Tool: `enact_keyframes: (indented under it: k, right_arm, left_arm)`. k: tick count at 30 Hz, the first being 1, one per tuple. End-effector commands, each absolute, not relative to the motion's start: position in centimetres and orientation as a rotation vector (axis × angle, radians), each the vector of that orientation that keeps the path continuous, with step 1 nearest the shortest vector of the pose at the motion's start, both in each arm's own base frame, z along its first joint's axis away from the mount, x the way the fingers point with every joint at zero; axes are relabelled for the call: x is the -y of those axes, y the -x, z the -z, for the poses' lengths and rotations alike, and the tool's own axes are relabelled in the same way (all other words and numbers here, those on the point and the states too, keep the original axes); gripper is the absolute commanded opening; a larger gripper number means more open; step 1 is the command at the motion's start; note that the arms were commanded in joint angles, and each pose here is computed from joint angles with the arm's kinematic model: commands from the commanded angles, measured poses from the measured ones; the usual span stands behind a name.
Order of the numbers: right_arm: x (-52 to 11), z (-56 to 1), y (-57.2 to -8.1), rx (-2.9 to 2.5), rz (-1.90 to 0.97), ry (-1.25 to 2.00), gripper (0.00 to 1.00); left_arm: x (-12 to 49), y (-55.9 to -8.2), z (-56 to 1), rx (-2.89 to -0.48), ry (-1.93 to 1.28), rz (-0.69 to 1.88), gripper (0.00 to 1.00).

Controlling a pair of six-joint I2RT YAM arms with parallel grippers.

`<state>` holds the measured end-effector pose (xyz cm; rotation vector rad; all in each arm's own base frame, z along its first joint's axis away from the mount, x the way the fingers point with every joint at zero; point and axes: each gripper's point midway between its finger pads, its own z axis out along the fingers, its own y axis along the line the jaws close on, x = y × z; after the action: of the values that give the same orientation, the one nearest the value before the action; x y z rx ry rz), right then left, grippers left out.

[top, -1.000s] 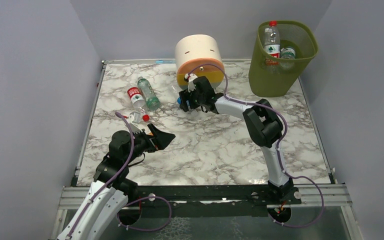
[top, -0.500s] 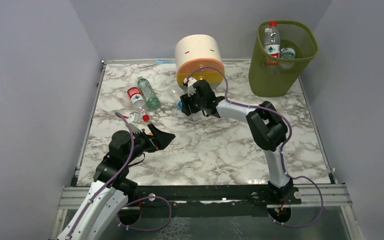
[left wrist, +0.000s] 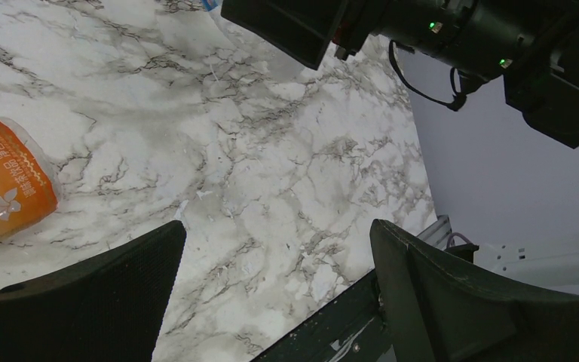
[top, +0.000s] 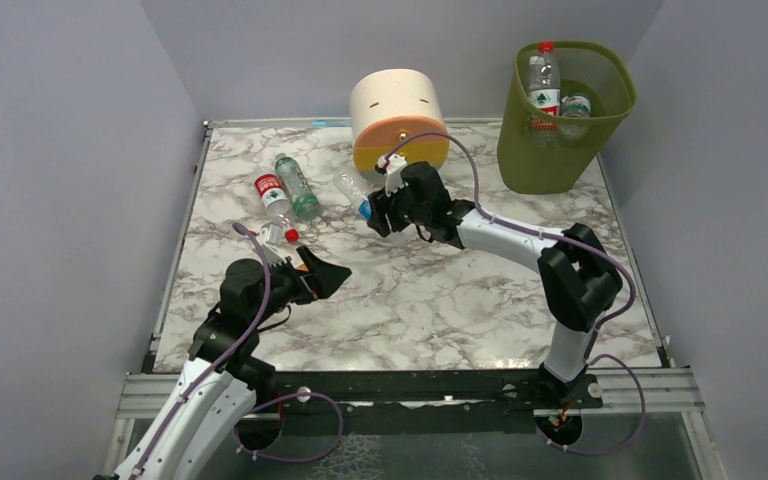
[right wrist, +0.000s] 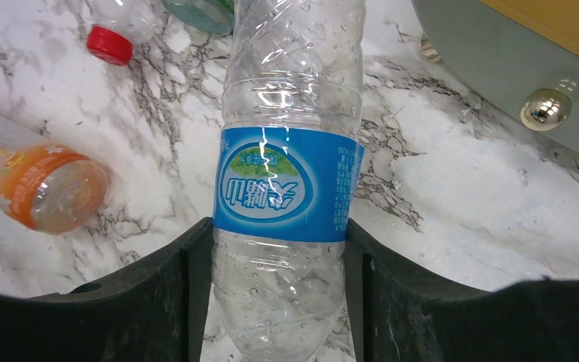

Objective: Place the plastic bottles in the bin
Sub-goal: Pick up the plastic bottle at the center of the board.

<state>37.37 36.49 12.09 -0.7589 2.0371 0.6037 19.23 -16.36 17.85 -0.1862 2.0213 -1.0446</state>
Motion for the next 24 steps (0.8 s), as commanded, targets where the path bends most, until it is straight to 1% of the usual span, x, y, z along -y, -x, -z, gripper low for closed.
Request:
enact_keyframes:
  k: [1,8,17,24]
  right_arm:
    - [-36.5,-14.6,-35.7,-1.987,-0.629,0.766,0.6]
    - [-35.2,-18.4,-34.4,-1.934,-0.65,0.727,0.61]
    - [-34.6,-26.4,-33.2,-1.8,-0.728,0.666,0.62]
    - [-33.6,-33.1,-34.6,-1.701,-0.651,0.603,0.64]
  left_arm:
    - [16.4,-19.7,-20.1,-1.951,0.166,1.053,0.99]
    - [16.6,-19.5,-22.2,-1.912,0.154,1.087,0.99]
    - [16.5,-19.1,-25.5,-1.847,0.13,1.11,0.99]
    - [16.5,-19.0,-25.4,-1.845,0.136,1.117,0.99]
